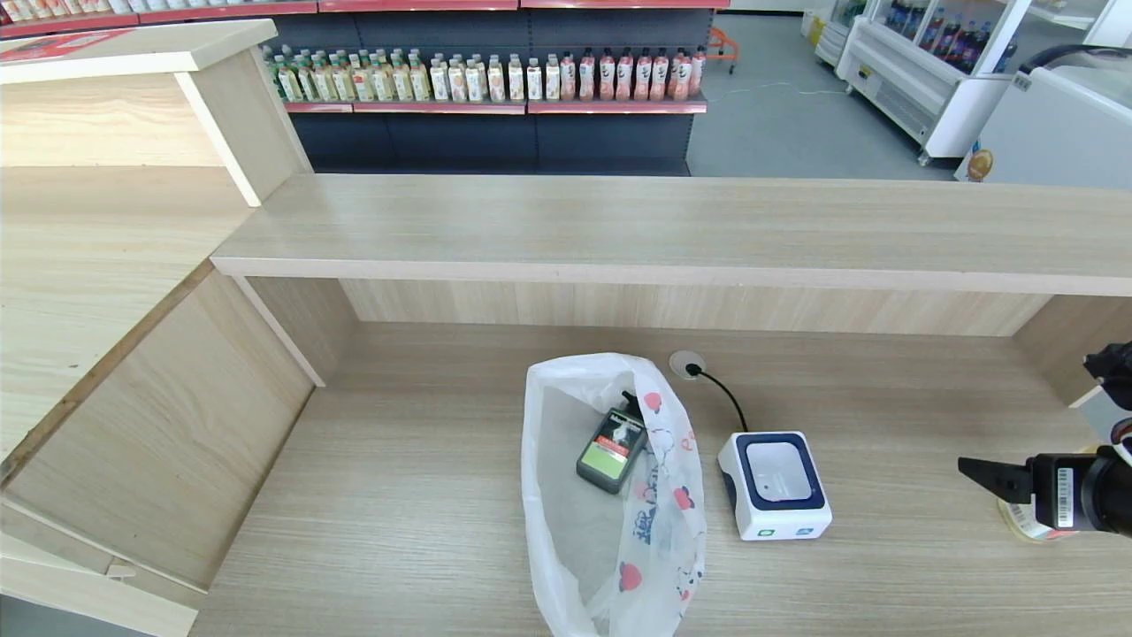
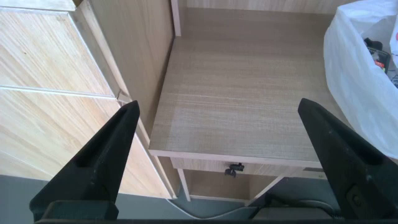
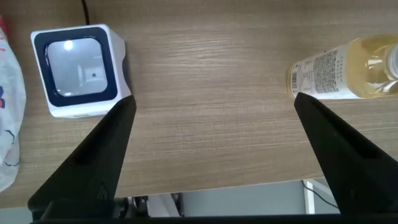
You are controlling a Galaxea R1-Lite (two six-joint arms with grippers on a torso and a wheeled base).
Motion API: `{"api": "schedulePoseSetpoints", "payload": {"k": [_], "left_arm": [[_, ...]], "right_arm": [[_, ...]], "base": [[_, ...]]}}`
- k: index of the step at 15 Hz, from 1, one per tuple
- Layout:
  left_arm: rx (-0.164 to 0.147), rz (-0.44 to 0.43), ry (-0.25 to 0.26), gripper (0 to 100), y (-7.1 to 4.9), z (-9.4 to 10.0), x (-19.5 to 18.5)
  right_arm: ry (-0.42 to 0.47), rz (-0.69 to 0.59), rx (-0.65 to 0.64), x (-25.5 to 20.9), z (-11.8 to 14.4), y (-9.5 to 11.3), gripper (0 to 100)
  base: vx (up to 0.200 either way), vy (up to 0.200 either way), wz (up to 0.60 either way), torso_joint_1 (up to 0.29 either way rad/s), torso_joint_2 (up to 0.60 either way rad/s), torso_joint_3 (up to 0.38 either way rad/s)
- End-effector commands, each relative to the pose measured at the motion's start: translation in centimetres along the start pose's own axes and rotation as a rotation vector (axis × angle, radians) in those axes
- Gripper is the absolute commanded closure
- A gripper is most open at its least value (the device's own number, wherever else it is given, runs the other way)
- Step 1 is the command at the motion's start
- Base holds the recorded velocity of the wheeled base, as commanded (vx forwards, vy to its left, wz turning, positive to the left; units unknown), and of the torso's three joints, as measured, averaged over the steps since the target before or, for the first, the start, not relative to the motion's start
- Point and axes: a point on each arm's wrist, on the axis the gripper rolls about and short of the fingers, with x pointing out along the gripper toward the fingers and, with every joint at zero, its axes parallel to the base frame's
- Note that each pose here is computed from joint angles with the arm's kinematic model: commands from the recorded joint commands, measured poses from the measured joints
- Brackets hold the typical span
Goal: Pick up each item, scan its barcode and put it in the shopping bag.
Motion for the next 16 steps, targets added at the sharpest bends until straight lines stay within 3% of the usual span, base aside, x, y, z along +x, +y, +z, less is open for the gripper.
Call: {"api": "schedulePoseSetpoints", "payload": {"k": [1, 5, 8, 16], "left_arm": [[0.001, 0.0, -0.001, 0, 0.0, 0.0, 0.0], [0.001, 0.0, 0.0, 0, 0.0, 0.0, 0.0], [0.001, 0.0, 0.0, 0, 0.0, 0.0, 0.0], [0.001, 0.0, 0.0, 0, 0.0, 0.0, 0.0]], "right_arm": [[-0.001, 0.0, 0.0, 0.0, 0.0, 0.0, 0], [0.001, 0.001, 0.0, 0.0, -0.1, 0.0, 0], [-0.004, -0.001, 0.001, -0.2, -0.1, 0.0, 0], [0.004, 0.0, 0.003, -1.0, -1.2, 0.0, 0]], "base": [[0.0, -0.2, 0.0, 0.002, 0.0, 0.002], [-0.2, -0.2, 0.0, 0.008, 0.0, 0.0], [0.0, 0.0, 0.0, 0.0, 0.0, 0.0], [0.0, -0.2, 0.0, 0.001, 0.0, 0.005]]}}
